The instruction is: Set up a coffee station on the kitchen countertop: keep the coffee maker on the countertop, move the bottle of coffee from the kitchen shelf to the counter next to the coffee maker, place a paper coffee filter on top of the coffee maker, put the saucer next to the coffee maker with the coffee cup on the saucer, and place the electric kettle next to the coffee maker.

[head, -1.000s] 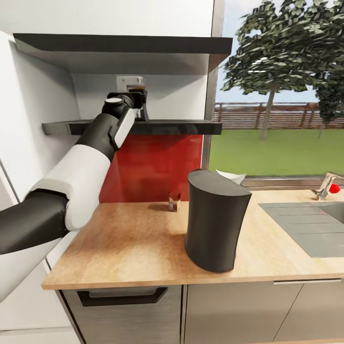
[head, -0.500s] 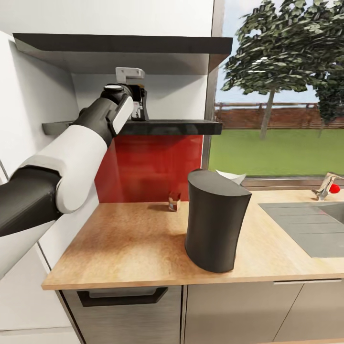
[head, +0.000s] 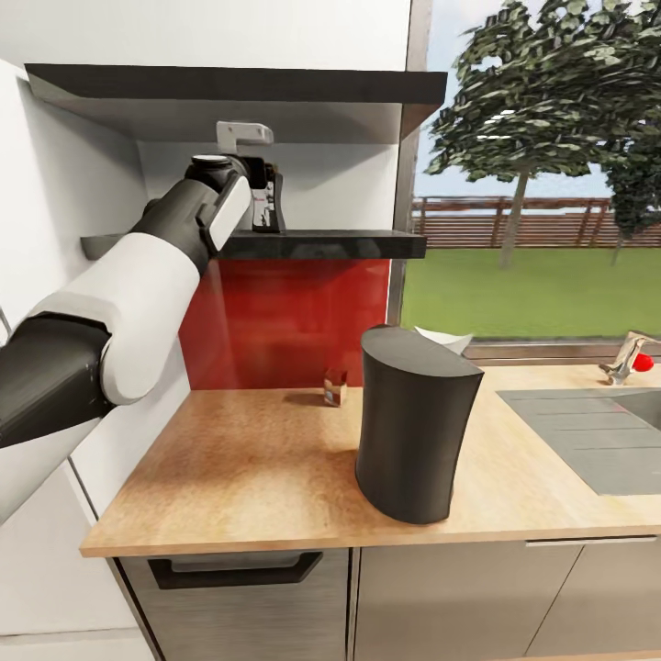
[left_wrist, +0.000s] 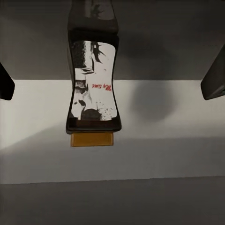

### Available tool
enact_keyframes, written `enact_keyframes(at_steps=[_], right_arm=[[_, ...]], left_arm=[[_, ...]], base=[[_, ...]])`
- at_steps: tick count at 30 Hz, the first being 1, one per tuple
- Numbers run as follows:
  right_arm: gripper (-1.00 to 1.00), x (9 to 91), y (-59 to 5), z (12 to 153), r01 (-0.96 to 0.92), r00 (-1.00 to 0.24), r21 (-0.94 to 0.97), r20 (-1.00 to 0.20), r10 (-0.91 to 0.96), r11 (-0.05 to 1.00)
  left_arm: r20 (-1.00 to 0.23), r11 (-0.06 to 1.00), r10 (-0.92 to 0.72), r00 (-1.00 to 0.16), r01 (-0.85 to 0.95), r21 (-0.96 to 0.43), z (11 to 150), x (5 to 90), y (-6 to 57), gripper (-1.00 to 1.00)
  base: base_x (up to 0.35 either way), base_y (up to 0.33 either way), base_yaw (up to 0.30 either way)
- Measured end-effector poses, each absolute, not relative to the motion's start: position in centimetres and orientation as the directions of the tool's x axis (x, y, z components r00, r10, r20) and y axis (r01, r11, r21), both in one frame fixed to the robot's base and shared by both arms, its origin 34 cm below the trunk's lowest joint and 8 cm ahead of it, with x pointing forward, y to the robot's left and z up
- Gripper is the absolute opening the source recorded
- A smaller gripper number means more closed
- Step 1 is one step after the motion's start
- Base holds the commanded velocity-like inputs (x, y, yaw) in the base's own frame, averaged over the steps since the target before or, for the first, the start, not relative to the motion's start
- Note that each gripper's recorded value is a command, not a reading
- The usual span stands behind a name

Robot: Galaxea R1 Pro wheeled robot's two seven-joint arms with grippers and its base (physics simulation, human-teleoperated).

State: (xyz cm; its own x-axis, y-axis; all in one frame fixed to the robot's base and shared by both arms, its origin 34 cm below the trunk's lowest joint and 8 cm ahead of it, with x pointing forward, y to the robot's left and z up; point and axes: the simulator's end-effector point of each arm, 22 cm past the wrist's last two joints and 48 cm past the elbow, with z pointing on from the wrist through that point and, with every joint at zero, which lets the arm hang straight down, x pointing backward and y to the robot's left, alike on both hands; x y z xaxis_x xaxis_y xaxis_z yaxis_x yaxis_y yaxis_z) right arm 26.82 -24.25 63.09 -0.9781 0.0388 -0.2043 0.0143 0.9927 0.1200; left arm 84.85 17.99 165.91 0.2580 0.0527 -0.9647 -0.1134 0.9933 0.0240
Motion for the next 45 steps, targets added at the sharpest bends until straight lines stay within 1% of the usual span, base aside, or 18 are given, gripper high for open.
enact_keyframes(at_steps=[8, 20, 21, 28, 37, 41, 45], right_arm=[[1.00, 26.8, -24.1, 63.1, 0.013, -0.978, 0.121, -0.205, 0.038, 0.993], [1.00, 26.8, -24.1, 63.1, 0.012, -0.979, 0.122, -0.202, 0.037, 0.992], [1.00, 26.7, -24.1, 63.1, 0.012, -0.979, 0.122, -0.202, 0.037, 0.992], [1.00, 26.4, -24.9, 63.0, 0.014, -0.980, 0.111, -0.196, 0.036, 0.994], [1.00, 25.4, -26.8, 62.9, 0.015, -0.983, 0.087, -0.179, 0.031, 0.996], [1.00, 24.5, -27.6, 62.8, 0.015, -0.985, 0.078, -0.169, 0.028, 0.997], [1.00, 24.0, -27.7, 62.7, 0.013, -0.986, 0.076, -0.162, 0.025, 0.997]], left_arm=[[-0.967, 0.992, 0.057, 0.249, -0.123, 0.027, 166.4, 84.5, 19.2, 1.00], [-0.985, 0.992, 0.053, 0.166, -0.123, 0.033, 164.2, 85.2, 19.5, 1.00], [-0.997, 0.991, 0.068, 0.048, -0.123, 0.062, 161.7, 85.4, 19.5, 1.00], [-0.997, 0.991, 0.065, 0.050, -0.123, 0.058, 161.9, 85.3, 19.7, 1.00], [-0.998, 0.991, 0.057, 0.012, -0.126, 0.055, 159.0, 86.1, 20.2, 1.00], [-0.998, 0.990, 0.057, 0.007, -0.131, 0.055, 158.8, 86.2, 20.6, 1.00], [-0.999, 0.987, 0.052, 0.005, -0.154, 0.051, 158.7, 86.3, 22.5, 1.00]], base=[[0.000, 0.000, 0.000], [0.000, 0.000, 0.000], [0.020, 0.000, 0.000], [0.244, 0.000, 0.000], [0.038, 0.000, 0.000], [0.264, 0.000, 0.000], [0.253, 0.000, 0.000]])
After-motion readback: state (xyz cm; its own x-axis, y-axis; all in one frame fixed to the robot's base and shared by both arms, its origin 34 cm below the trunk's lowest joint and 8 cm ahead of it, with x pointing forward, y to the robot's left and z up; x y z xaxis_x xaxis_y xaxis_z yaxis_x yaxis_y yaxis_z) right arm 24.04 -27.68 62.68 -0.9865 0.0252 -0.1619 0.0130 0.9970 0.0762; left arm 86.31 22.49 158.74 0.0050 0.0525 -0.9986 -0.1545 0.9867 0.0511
